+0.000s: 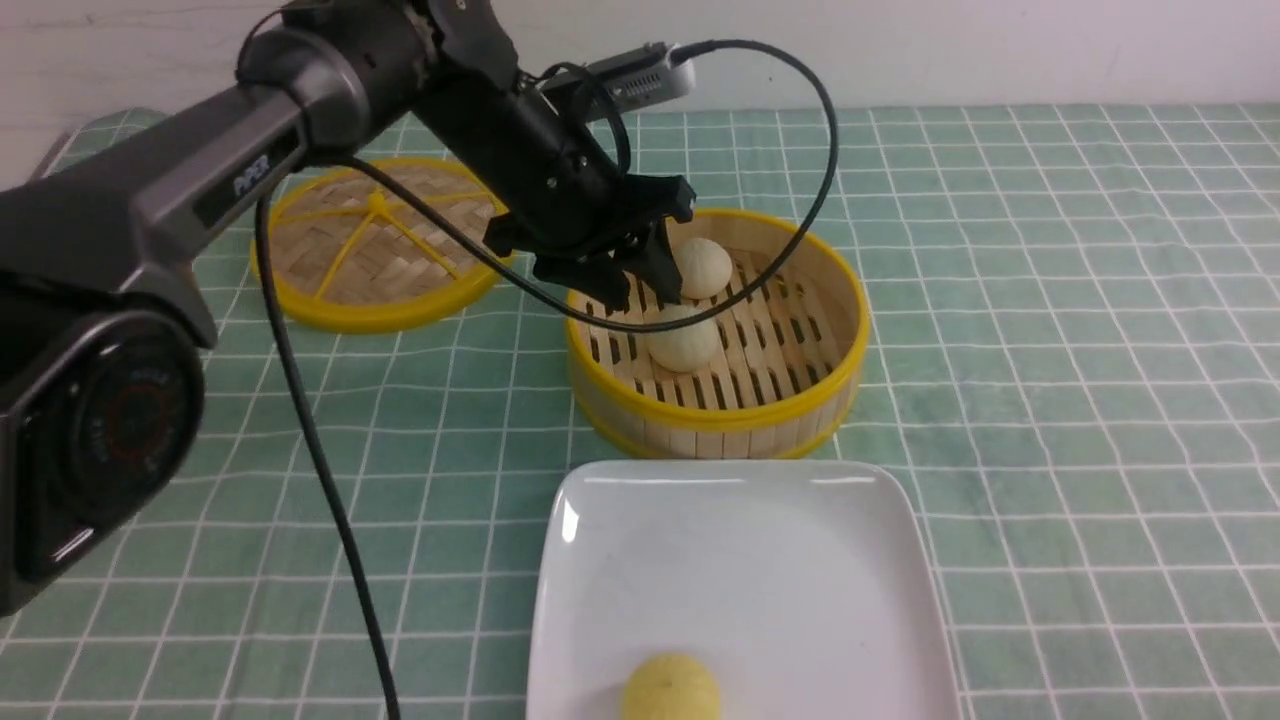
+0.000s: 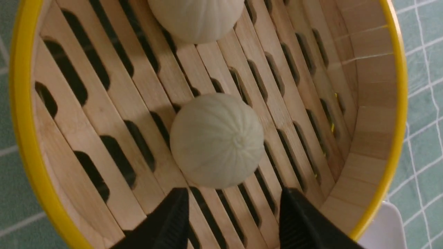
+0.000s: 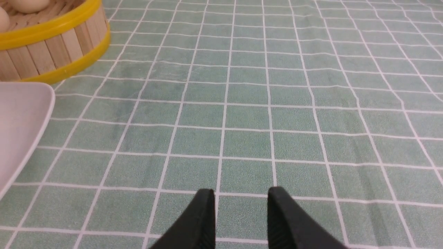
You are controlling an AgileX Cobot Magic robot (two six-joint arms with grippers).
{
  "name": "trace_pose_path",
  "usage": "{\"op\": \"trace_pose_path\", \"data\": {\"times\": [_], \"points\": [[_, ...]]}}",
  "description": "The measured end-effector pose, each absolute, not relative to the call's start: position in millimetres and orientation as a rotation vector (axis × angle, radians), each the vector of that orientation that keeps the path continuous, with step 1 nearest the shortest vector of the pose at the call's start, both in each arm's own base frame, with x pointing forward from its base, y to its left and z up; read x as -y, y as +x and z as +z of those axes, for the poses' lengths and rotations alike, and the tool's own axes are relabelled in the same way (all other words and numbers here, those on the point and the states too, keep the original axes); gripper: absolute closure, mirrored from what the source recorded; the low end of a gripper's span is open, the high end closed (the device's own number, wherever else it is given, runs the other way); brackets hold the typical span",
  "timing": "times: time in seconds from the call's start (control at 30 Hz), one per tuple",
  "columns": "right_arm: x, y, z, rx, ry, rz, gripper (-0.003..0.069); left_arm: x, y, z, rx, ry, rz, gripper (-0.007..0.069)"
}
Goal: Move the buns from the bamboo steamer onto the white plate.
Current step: 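Reach into the bamboo steamer and grasp a bun with the left gripper, then carry the bun from the bamboo steamer to the plate with the left gripper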
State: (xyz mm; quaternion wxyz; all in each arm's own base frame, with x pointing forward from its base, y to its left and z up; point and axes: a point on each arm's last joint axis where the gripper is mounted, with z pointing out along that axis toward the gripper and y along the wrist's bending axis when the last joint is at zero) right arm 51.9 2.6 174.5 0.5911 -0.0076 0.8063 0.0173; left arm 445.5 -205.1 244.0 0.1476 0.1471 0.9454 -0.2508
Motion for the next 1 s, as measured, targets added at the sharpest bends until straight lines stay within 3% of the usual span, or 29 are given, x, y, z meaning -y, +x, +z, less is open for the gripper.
{"op": "trace_pose_path", "data": {"times": [0.33, 0.6, 0.67, 0.87, 1.0], "points": [[-3, 52, 174, -1.876, -0.018, 0.04, 0.0419, 209, 457, 215, -2.731, 0.404, -0.67, 0.0277], [-3, 52, 174, -1.876, -0.018, 0.04, 0.0419, 234, 455, 201, -2.685, 0.475, -0.601, 0.0283], [-3, 52, 174, -1.876, -0.018, 0.04, 0.0419, 238, 453, 200, -2.682, 0.502, -0.578, 0.0316], [-3, 52, 174, -1.876, -0.018, 0.04, 0.0419, 236, 445, 207, -2.731, 0.548, -0.557, 0.0575], [-3, 52, 174, -1.876, -0.018, 0.04, 0.0419, 230, 430, 235, -2.773, 0.606, -0.552, 0.0599]]}}
